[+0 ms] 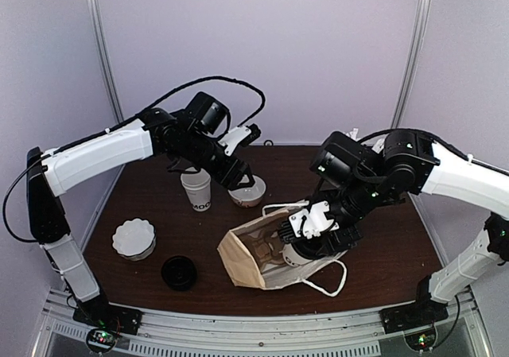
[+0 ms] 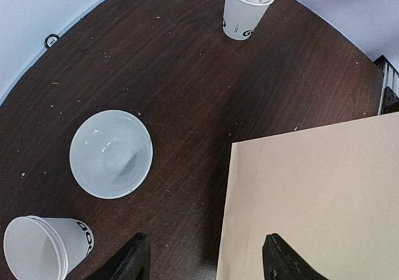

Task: Pack the takeout coffee

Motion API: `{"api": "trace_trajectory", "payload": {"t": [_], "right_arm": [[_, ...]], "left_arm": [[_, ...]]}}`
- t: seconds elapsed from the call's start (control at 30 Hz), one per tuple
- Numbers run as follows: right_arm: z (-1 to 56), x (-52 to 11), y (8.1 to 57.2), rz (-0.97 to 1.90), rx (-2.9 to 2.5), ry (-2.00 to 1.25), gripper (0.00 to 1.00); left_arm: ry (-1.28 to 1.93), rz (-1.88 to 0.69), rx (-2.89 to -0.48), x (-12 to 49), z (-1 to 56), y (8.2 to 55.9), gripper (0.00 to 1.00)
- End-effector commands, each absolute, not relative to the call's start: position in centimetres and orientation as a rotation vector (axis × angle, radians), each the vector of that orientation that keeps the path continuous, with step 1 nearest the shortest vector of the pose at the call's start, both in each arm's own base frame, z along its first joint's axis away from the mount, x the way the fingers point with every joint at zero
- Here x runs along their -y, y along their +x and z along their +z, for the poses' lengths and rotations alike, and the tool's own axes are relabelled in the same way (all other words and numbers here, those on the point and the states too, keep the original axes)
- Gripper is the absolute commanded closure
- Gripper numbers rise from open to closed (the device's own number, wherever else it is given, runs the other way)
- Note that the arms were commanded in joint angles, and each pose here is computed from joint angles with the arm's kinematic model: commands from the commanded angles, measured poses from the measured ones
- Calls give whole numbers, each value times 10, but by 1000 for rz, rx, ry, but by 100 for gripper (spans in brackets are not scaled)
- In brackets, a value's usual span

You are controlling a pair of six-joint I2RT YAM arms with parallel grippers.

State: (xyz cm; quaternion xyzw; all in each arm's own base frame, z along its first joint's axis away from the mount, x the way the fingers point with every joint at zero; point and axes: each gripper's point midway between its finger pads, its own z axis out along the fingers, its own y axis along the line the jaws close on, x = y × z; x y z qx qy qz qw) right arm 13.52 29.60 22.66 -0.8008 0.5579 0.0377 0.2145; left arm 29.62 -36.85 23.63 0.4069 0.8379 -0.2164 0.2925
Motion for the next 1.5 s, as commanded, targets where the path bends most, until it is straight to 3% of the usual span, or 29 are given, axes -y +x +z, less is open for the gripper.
{"api": "trace_trajectory", "payload": {"t": [0.0,0.47,1.47], "right_arm": [[217,-290,133,56,-1524,-2313,38],[213,-280,120,76,-1570,-2421,41],[217,-293,154,-246,-1299,-2045,43]], "left_arm": [[1077,-651,-2245,379,228,307,36],[1192,-893,-2180,403,242,283,36],[1245,-1092,-2116,423,249,264,36]]}}
